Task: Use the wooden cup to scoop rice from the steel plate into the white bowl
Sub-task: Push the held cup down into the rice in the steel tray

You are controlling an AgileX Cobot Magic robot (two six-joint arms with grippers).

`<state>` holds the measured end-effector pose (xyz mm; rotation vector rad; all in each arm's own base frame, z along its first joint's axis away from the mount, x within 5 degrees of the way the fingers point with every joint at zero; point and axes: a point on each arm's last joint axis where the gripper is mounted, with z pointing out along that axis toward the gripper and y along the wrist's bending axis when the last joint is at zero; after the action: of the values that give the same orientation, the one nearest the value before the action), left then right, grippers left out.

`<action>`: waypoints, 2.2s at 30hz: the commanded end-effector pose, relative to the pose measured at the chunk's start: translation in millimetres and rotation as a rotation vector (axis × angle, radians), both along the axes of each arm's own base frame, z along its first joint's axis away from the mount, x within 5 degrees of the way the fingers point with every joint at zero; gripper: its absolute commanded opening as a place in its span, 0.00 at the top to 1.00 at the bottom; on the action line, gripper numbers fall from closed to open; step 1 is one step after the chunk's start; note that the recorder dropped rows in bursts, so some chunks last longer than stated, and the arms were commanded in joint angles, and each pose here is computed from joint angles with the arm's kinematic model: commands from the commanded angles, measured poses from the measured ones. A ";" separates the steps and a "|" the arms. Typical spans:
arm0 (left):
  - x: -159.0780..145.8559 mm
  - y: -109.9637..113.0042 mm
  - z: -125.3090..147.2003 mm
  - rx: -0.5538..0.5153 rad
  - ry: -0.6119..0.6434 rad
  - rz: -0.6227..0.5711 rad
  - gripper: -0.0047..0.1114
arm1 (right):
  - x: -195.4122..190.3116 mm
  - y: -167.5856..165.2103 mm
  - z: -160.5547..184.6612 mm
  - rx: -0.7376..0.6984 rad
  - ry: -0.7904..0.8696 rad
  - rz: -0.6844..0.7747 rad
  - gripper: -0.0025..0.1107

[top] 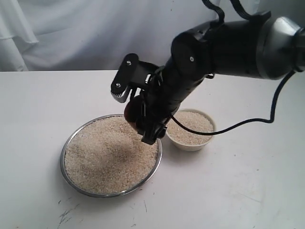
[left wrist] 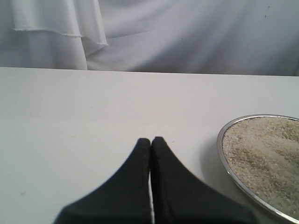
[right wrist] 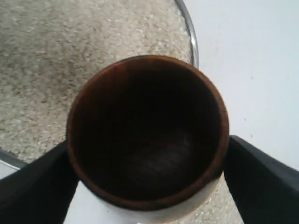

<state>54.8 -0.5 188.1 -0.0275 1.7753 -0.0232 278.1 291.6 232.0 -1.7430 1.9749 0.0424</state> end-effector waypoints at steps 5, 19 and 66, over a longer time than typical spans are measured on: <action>-0.1 -0.1 -0.7 -0.004 -0.007 -0.001 0.96 | -4.7 30.6 -6.8 -0.171 0.070 0.225 0.98; -0.1 -0.1 -0.7 -0.004 -0.007 -0.001 0.96 | 13.5 71.2 -37.3 -0.294 0.170 0.242 0.98; -0.1 -0.1 -0.7 -0.004 -0.007 -0.001 0.96 | 21.9 91.0 -61.8 -0.088 0.253 0.241 0.45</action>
<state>54.8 -0.5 188.1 -0.0275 1.7753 -0.0232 296.8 384.3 172.2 -2.1370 1.9300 0.2229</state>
